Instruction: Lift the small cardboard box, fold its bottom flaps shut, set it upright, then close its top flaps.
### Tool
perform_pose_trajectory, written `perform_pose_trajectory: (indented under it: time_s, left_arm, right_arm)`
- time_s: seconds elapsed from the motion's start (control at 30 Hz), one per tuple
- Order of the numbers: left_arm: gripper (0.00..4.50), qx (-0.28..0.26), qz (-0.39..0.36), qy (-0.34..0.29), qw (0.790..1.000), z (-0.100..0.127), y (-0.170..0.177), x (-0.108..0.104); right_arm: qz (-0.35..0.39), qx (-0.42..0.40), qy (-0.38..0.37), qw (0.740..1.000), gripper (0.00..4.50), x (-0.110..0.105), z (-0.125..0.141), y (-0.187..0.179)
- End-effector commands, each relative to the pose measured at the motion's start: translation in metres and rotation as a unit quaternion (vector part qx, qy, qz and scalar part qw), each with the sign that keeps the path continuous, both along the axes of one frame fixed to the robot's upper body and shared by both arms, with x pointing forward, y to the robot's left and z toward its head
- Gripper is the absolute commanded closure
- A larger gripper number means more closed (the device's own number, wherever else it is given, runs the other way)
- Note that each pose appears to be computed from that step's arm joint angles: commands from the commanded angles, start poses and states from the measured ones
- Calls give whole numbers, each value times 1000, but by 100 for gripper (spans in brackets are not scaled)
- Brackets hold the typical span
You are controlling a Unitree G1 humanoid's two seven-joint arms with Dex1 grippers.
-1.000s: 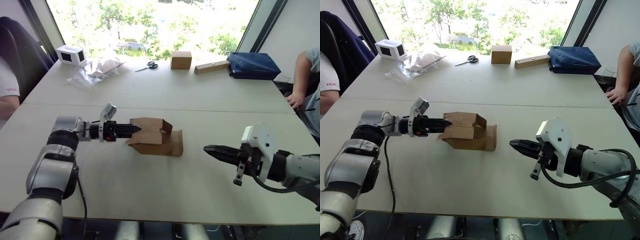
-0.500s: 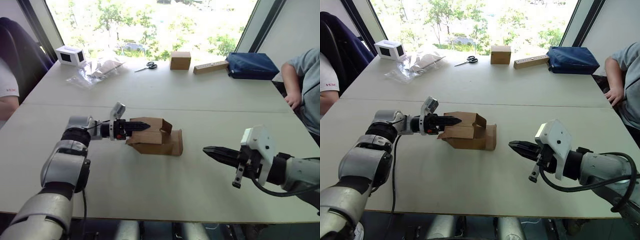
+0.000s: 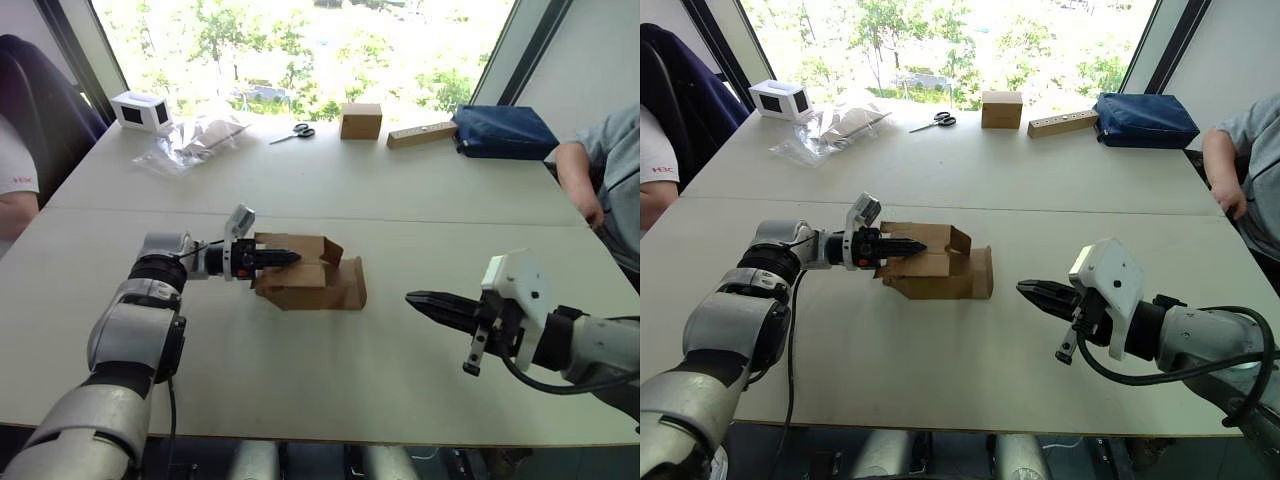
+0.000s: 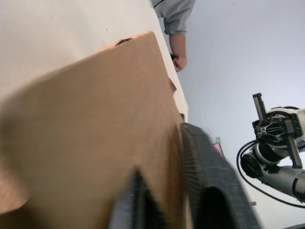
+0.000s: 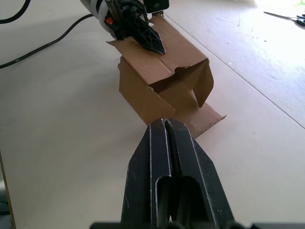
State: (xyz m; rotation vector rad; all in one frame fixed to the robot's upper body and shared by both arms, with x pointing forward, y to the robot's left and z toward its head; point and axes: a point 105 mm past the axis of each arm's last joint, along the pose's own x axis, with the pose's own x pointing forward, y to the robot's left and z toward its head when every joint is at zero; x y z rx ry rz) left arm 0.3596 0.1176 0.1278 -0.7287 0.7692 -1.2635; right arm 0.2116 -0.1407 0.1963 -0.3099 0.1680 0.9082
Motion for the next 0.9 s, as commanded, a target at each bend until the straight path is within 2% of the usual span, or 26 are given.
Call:
perform_pose_trajectory:
  time_s: [0.03, 0.2, 0.27, 0.4, 0.5, 0.7, 0.9]
  left_arm:
    - [446, -15, -10, -28, 999, 22, 2, 2]
    - [446, -61, -37, -89, 994, 62, -5, -5]
    - [446, -64, -43, -115, 990, 69, -8, -9]
    - [446, -79, -44, -226, 970, 91, -17, -19]
    - [446, -82, -57, -278, 955, 98, -29, -33]
    - [446, -73, -60, -287, 953, 93, -34, -38]
    - [446, -78, -62, -290, 952, 96, -37, -38]
  right_arm:
    - [1, -2, -29, 1000, 450, 0, 9, 3]
    - [-42, 29, -86, 995, 450, 19, 19, 4]
    - [-53, 43, -103, 992, 450, 25, 22, 6]
    - [-115, 90, -166, 975, 450, 54, 33, 10]
    - [-161, 119, -213, 956, 450, 83, 42, 14]
    - [-137, 130, -234, 954, 450, 98, 46, 36]
    - [-75, 122, -225, 964, 450, 95, 37, 62]
